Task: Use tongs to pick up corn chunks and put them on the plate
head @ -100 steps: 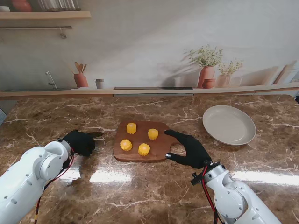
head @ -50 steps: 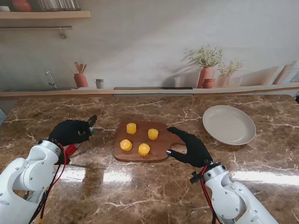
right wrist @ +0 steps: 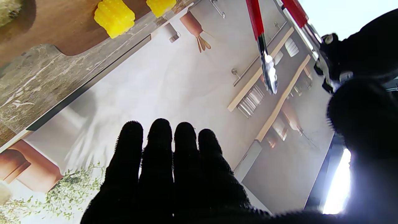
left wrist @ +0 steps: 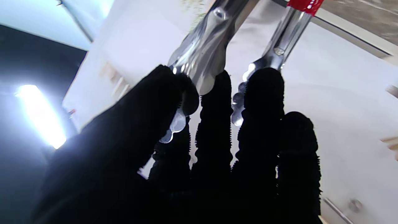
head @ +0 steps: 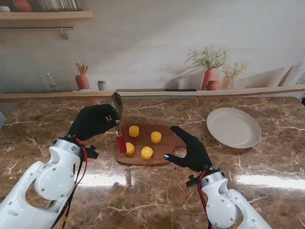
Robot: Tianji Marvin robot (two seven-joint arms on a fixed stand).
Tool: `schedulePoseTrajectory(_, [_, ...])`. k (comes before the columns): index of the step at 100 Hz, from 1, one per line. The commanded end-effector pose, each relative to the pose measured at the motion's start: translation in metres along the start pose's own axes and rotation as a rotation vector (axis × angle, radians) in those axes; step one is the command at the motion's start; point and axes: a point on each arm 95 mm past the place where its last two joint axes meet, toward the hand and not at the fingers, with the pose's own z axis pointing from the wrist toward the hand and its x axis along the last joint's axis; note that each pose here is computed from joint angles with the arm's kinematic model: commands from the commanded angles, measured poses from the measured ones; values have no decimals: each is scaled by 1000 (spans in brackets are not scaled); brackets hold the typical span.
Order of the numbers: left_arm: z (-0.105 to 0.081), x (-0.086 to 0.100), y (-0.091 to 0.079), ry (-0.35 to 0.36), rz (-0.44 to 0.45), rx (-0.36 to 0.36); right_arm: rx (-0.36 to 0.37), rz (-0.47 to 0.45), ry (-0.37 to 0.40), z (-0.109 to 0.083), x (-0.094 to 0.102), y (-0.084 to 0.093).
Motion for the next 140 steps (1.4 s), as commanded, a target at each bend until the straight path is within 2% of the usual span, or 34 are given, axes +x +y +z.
schedulePoseTrajectory(1, [10, 25, 4, 66, -50, 22, 7, 31, -20, -3, 3, -10])
schedulePoseTrajectory(11, [20, 41, 17, 105, -120, 29, -31, 53, -31, -1, 8, -14])
schedulePoseTrajectory(29, [37, 62, 45, 152, -214, 34, -54, 129, -69, 2, 12, -18])
schedulePoseTrajectory(41, [43, 70, 62, 172, -265, 22, -72, 198, -94, 5, 12, -20])
schedulePoseTrajectory(60, [50, 76, 81, 189, -327, 2, -46, 304, -100, 9, 8, -16])
schedulePoseTrajectory(79, [52, 77, 90, 199, -358, -16, 12, 501, -64, 17, 5, -16])
schedulePoseTrajectory(94, [52, 76, 93, 199, -365, -18, 29, 591, -66, 21, 7, -21])
schedulePoseTrajectory(140, [51, 76, 96, 211, -369, -24, 66, 682, -127, 25, 7, -28])
